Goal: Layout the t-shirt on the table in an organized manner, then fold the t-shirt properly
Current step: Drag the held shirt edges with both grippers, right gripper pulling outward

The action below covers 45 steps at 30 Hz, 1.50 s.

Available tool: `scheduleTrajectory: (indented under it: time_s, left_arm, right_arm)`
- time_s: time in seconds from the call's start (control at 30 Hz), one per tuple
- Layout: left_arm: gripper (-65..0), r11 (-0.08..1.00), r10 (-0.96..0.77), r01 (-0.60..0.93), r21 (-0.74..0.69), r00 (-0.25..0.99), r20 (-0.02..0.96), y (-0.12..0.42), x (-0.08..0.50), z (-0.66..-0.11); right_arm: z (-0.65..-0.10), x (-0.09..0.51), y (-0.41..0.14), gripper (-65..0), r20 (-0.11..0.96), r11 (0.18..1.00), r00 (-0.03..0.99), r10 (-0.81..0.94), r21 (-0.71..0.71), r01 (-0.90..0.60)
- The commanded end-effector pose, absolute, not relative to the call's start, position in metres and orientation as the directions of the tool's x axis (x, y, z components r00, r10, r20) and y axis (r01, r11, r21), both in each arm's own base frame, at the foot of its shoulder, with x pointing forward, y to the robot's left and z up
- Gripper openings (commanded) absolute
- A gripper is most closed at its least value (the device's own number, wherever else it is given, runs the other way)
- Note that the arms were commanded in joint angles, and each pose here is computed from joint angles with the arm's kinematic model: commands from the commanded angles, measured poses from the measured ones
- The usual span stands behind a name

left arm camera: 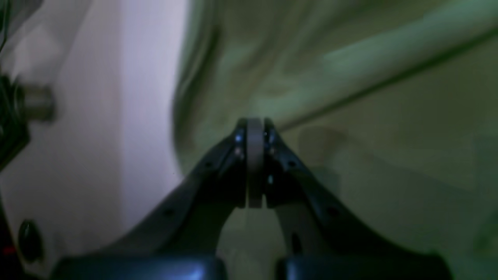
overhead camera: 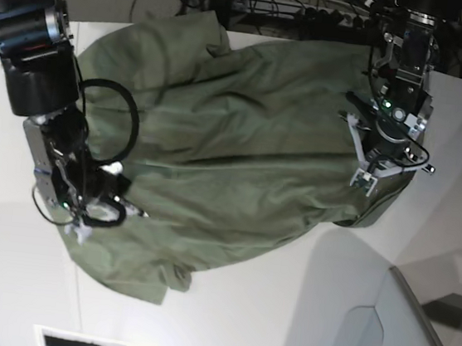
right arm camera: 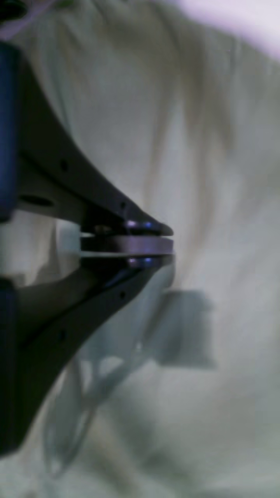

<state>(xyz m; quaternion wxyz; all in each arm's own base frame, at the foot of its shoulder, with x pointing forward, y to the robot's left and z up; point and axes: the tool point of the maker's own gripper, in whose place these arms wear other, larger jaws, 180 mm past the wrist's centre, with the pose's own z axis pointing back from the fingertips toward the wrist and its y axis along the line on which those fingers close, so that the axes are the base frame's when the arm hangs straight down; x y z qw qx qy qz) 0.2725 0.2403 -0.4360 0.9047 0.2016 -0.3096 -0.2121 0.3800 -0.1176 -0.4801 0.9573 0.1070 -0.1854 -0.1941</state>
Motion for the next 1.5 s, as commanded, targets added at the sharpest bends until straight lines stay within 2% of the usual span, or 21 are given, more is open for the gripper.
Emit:
scheduleTrajectory:
  time_s: [0.0,0.27,0.37,0.5,0.7,0.9,1.07,1.13,1.23,1.33,1.4,1.47]
  left_arm:
    - [-65.0,0.820,-0.520,0.249,0.515,0.699,0.491,0.242,0.277,-0.427]
    - [-65.0,0.828,-0.512,0.243,0.505,0.696,0.503,0.237,0.280,-0.427]
    - [-65.0,0.825,-0.514,0.239,0.513,0.694,0.504,0.240,0.282,-0.424]
    - [-65.0,0.824,-0.514,0.237,0.514,0.695,0.504,0.242,0.283,-0.424]
    - [-65.0,0.818,-0.519,0.231,0.527,0.690,0.504,0.247,0.290,-0.420]
    - [-65.0,0.819,-0.516,0.219,0.531,0.687,0.512,0.250,0.301,-0.417]
    - [-65.0,0.824,-0.511,0.212,0.525,0.679,0.527,0.246,0.317,-0.416]
    - [-65.0,0.844,-0.487,0.193,0.500,0.666,0.565,0.234,0.329,-0.409]
    - [-65.0,0.869,-0.454,0.170,0.465,0.648,0.612,0.226,0.348,-0.400]
    - [-65.0,0.875,-0.445,0.175,0.451,0.657,0.609,0.223,0.364,-0.405]
    - [-65.0,0.874,-0.447,0.189,0.447,0.673,0.589,0.223,0.372,-0.415]
    - [-65.0,0.875,-0.442,0.194,0.444,0.693,0.569,0.227,0.371,-0.423]
  right_arm:
    - [-0.462,0.405,-0.128,-63.5,0.363,0.888,0.819,-0.444,0.303,0.347]
    - [-0.496,0.373,-0.172,-63.6,0.268,0.821,0.779,-0.567,0.260,0.508]
    - [-0.510,0.348,-0.187,-63.6,0.224,0.761,0.728,-0.649,0.222,0.610]
    - [-0.512,0.329,-0.198,-63.6,0.233,0.733,0.695,-0.680,0.216,0.645]
    - [-0.510,0.295,-0.226,-63.6,0.243,0.645,0.602,-0.760,0.181,0.742]
    - [-0.500,0.270,-0.233,-63.6,0.200,0.583,0.549,-0.812,0.213,0.784]
    - [-0.470,0.289,-0.231,-63.6,0.281,0.620,0.555,-0.783,0.283,0.732]
    - [-0.453,0.305,-0.216,-63.6,0.323,0.669,0.586,-0.743,0.322,0.670]
    - [-0.431,0.334,-0.178,-63.6,0.386,0.777,0.677,-0.627,0.371,0.508]
    - [-0.418,0.351,-0.126,-63.6,0.416,0.872,0.790,-0.451,0.393,0.291]
    - [-0.410,0.357,-0.094,-63.6,0.444,0.906,0.830,-0.336,0.392,0.157]
    - [-0.402,0.365,-0.071,-63.6,0.467,0.916,0.840,-0.277,0.391,0.084]
